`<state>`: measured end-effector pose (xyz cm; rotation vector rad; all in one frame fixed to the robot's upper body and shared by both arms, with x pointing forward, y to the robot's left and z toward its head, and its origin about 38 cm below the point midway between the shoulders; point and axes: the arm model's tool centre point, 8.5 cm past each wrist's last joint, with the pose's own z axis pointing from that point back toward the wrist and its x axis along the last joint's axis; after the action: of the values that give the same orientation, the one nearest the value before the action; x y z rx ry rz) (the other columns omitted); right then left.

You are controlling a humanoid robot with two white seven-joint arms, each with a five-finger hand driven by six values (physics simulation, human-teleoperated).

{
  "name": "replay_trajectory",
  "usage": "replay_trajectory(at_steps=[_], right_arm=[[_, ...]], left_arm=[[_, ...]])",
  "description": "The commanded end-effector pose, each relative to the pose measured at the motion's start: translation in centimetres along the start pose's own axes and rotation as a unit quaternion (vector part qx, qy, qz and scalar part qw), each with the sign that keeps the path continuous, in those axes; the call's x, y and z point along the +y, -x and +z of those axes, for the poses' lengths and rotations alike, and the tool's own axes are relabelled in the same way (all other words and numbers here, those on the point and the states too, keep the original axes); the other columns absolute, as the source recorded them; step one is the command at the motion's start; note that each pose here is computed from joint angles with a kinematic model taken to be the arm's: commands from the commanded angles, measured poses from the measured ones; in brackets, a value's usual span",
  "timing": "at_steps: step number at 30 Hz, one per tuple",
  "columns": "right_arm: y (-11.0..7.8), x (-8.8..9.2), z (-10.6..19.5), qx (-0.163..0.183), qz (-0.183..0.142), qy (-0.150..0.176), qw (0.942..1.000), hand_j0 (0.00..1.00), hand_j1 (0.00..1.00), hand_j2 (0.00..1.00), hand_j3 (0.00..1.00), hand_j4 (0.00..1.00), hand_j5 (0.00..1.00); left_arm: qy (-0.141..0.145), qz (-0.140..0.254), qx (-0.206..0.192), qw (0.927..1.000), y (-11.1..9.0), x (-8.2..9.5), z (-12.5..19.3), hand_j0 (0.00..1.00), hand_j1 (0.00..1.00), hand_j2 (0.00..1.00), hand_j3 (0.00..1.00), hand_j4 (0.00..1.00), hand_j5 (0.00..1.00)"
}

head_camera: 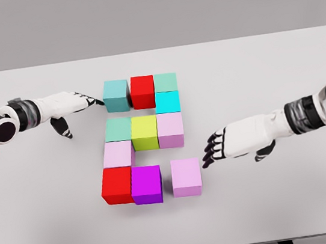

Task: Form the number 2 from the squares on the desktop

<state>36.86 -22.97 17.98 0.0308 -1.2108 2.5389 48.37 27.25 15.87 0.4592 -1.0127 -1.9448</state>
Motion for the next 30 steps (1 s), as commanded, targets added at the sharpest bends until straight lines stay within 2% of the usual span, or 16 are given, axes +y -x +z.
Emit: replay_trajectory(at_steps=[1, 4, 30], right_arm=[[-0.9, -0.6, -0.3, -0.013, 0.009, 0.005, 0.9999, 1.00, 1.00, 1.00, 1.00, 1.00, 1.00], [-1.8, -0.9, -0.4, -0.023, 0.019, 0.007, 0.9995, 1.00, 1.00, 1.00, 1.00, 1.00, 1.00], [-2.3, -1.7, -1.1, -0.035, 0.028, 0.015, 0.9989, 1.00, 1.00, 1.00, 1.00, 1.00, 1.00]], left_arm=[[0.000, 0.001, 0.001, 1.0000, 0.1, 0.0, 0.1, 1.00, 1.00, 1.00, 1.00, 1.00, 1.00], [0.000, 0.000, -0.002, 1.0000, 0.0, -0.1, 0.1, 1.00, 1.00, 1.00, 1.00, 1.00, 1.00], [-0.003, -0.003, -0.007, 1.0000, -0.4, 0.1, 0.0, 1.00, 1.00, 1.00, 1.00, 1.00, 1.00]])
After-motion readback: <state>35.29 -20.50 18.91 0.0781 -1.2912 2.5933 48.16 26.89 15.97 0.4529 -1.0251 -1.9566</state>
